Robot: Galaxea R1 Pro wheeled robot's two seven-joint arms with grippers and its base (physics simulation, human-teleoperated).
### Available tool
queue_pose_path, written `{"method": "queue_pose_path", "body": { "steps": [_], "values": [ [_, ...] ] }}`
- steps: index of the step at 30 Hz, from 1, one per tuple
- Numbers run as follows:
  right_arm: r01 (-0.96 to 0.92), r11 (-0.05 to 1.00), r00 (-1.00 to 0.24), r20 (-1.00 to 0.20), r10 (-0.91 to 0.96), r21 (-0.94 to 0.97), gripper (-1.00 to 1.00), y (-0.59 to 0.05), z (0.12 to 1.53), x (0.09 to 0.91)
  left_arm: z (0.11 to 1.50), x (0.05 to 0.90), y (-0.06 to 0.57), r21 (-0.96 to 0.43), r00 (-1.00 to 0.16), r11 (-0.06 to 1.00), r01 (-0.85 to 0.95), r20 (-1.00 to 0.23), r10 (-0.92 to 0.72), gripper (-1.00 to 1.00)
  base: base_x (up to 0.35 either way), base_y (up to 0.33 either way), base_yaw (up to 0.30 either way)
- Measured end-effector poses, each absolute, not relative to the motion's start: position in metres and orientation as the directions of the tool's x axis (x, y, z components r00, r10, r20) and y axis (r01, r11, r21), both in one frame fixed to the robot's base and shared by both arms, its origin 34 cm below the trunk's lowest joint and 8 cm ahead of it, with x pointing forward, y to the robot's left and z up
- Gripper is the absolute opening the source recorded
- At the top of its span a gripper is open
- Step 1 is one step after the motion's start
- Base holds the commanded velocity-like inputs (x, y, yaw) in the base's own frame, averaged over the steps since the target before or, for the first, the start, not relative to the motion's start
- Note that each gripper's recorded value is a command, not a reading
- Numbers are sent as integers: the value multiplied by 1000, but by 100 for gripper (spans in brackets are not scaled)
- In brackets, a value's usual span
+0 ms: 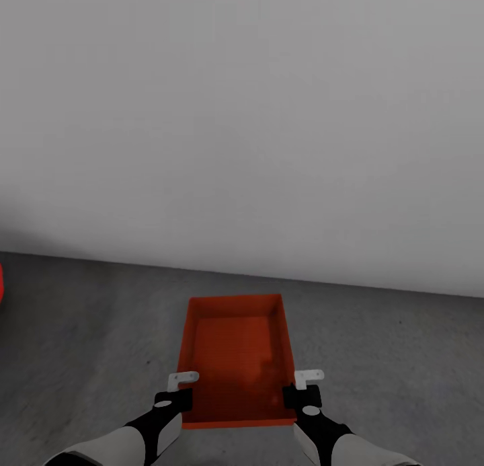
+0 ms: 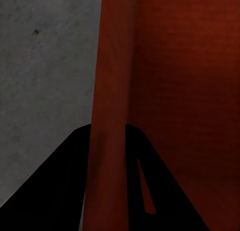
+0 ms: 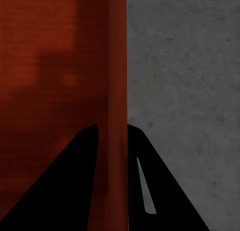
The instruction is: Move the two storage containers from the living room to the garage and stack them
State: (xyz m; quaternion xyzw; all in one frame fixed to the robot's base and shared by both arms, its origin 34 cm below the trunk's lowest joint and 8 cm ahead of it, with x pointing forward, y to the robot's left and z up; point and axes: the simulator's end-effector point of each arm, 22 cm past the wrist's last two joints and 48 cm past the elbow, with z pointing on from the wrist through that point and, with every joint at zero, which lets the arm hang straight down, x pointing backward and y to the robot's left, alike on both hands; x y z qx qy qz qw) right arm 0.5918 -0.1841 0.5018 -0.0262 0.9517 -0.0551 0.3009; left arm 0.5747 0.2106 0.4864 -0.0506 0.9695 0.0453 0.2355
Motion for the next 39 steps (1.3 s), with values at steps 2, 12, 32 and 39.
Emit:
{"method": "queue_pose_path", "body": {
  "steps": [2,12,32,39],
  "values": [
    [-17,993,-818,-570,-83,-121,-100,-184,498,592,483,575,211,64,-884,991,-119,-461,-77,-100,0,0,0],
    [-17,993,-817,-570,-83,-121,-100,-184,481,591,466,574,210,64,-884,991,-119,-462,-77,-100,0,0,-187],
    [-17,993,-817,-571,-83,-121,-100,-184,445,588,429,571,211,64,-883,991,-120,-462,-77,-100,0,0,-172],
    [-17,992,-817,-571,-84,-121,-100,-184,432,587,416,569,211,63,-883,991,-120,-463,-78,-100,0,0,0]
  ]
}}
